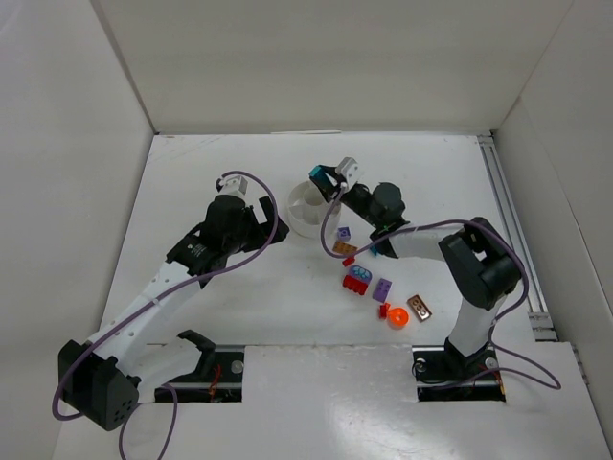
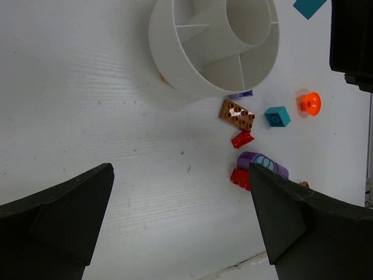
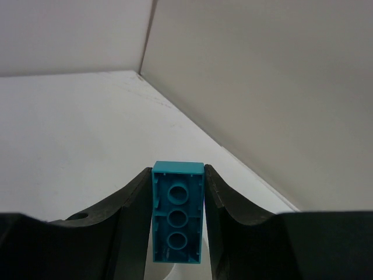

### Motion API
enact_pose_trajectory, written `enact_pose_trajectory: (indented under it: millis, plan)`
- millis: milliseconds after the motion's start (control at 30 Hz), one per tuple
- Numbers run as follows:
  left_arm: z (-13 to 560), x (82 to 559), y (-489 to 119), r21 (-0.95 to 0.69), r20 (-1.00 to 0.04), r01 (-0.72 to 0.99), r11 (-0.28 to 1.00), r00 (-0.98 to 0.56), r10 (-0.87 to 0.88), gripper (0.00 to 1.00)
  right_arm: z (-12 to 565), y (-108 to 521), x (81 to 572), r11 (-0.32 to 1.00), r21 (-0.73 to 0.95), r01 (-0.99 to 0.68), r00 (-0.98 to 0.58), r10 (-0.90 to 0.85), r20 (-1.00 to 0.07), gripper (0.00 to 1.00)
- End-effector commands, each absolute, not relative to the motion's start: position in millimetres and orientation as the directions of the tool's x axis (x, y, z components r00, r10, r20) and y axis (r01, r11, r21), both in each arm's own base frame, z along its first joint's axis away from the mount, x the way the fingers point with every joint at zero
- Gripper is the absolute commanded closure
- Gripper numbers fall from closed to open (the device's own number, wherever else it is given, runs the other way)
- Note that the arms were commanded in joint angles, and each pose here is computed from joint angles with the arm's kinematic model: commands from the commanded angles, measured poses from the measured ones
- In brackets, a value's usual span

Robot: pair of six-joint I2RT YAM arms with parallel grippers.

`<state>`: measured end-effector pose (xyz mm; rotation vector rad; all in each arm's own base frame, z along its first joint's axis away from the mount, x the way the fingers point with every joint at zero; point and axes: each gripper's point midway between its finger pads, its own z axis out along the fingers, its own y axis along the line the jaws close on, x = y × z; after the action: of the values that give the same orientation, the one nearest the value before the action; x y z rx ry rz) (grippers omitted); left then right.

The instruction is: Sort the legos into containers by color

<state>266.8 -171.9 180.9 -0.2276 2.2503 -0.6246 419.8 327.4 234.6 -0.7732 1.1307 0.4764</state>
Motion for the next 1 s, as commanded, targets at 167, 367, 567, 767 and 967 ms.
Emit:
enact_pose_trajectory:
  millis: [167, 367, 567, 767, 967]
  plan:
    - [187, 272, -174, -0.504, -0.662, 0.051, 0.862, -0.664, -0.347, 0.0, 271, 319, 399, 0.638, -0.318, -0.702, 0.484, 0.099, -0.869, 0.85]
    - [184, 272, -174, -0.5, -0.658, 0.047, 0.865, -0.67, -0.344, 0.0, 248, 309, 397, 0.634, -0.306, -0.71, 0.443, 0.065, -0.894, 0.84]
    - [184, 272, -174, -0.5, -0.658, 0.047, 0.865, -0.67, -0.344, 0.0, 233, 310, 397, 0.61, -0.307, -0.73, 0.424, 0.052, -0.904, 0.8]
    - [184, 272, -174, -0.5, -0.658, 0.047, 0.865, -0.67, -0.344, 0.0, 226, 317, 399, 0.585, -0.313, -0.748, 0.42, 0.053, -0.906, 0.77]
    - [182, 272, -172, -0.492, -0.658, 0.038, 0.87, -0.671, -0.343, 0.0, 223, 317, 400, 0.585, -0.307, -0.751, 0.418, 0.061, -0.906, 0.67]
